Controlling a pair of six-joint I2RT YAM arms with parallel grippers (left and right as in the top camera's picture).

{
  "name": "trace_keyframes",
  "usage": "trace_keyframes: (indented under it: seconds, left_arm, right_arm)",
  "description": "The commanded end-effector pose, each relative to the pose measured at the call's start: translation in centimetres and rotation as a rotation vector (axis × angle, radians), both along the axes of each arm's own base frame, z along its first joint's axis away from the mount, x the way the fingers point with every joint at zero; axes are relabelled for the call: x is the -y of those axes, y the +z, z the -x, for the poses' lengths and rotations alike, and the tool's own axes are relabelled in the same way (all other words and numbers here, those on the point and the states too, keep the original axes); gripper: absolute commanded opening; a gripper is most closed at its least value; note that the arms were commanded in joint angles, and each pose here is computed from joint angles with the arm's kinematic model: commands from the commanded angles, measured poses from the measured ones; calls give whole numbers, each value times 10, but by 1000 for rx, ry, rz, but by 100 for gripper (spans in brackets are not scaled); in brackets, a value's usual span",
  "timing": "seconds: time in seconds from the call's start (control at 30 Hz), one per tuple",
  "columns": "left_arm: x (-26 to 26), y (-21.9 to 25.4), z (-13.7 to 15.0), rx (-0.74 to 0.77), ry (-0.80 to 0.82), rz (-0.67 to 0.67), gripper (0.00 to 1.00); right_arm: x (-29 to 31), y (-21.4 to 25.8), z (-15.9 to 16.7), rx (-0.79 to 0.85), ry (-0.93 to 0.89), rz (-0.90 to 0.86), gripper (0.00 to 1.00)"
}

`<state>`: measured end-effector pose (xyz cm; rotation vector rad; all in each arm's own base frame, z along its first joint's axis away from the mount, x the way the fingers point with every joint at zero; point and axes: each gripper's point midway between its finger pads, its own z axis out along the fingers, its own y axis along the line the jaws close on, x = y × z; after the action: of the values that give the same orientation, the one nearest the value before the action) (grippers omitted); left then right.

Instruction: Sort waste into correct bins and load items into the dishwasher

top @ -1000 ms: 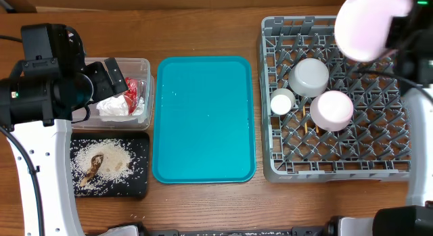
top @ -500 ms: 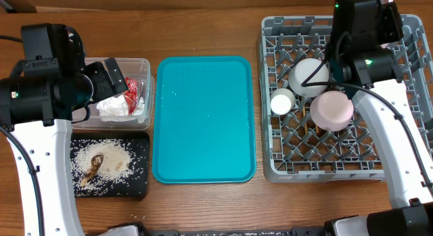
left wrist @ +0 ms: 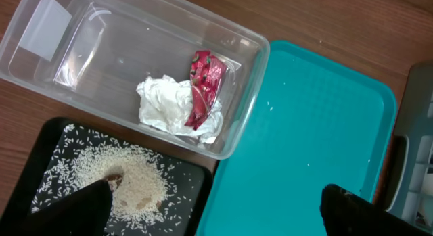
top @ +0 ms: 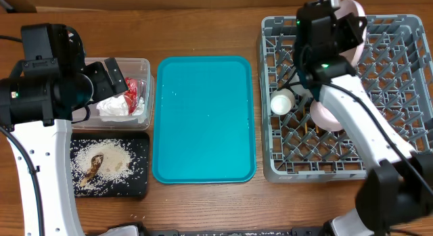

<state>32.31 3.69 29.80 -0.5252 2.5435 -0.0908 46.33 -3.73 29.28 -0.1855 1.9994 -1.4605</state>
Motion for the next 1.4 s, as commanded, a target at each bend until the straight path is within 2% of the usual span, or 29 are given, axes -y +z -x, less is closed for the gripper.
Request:
trace_keyframes:
  seconds: [0.0,0.23,1.13,1.37]
  left_arm:
    - [-3,2,-2,4,5,-8,100]
    - [-3,2,-2,4,5,-8,100]
    - [-3,1,-2,3,5,-8,100]
    - [-3,1,-2,3,5,-8,100]
  right_arm:
    - [0,3,-6,-94,-12,123,4]
    - [-8,-1,-10,-141,18,156,4]
    - [-5,-39,-12,-205,54,80,4]
    - [-8,-69,-9,-271,96,73,4]
